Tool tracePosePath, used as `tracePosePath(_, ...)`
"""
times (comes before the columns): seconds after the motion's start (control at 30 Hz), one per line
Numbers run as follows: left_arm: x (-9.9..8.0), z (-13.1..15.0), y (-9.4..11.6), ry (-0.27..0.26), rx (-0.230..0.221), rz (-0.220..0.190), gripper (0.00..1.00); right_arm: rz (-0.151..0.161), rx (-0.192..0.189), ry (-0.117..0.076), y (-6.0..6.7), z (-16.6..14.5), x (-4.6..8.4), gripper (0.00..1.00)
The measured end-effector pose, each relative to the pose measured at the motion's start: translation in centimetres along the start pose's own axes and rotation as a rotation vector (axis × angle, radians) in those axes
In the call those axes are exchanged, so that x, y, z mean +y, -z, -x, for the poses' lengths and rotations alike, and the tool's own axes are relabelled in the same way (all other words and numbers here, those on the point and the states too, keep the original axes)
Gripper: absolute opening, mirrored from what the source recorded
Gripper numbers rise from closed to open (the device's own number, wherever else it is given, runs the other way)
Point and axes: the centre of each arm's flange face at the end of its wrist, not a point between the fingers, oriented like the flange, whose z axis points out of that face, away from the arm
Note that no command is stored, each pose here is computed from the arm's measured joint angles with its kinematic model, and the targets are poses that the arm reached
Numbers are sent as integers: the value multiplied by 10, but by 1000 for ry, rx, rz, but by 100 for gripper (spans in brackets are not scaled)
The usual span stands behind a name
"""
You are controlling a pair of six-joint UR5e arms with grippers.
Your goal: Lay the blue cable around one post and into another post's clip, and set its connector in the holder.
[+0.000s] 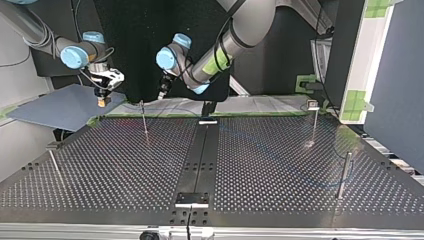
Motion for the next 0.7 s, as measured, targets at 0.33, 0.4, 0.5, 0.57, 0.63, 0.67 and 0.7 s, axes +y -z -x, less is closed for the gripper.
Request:
tracePosePath(0.33, 15, 15, 9, 14, -31, 56, 100, -45, -14, 51, 20, -29, -24, 0)
tracePosePath(0.4, 20, 15, 11, 19, -34, 61, 100, -48, -8, 54, 24, -34, -27, 0)
tracePosePath(0.5, 26, 8, 17, 22, -21, 69, 100, -49, 3, 54, 30, -37, -30, 0)
tracePosePath(0.57, 28, 2, 21, 22, -9, 71, 100, -46, 10, 54, 34, -37, -31, 0)
tracePosePath(0.63, 30, -3, 25, 20, 2, 72, 100, -44, 12, 54, 36, -36, -31, 0)
tracePosePath(0.67, 30, -6, 27, 19, 7, 73, 100, -43, 12, 53, 37, -35, -32, 0)
tracePosePath(0.7, 32, -9, 29, 18, 13, 74, 100, -43, 11, 53, 39, -34, -32, 0)
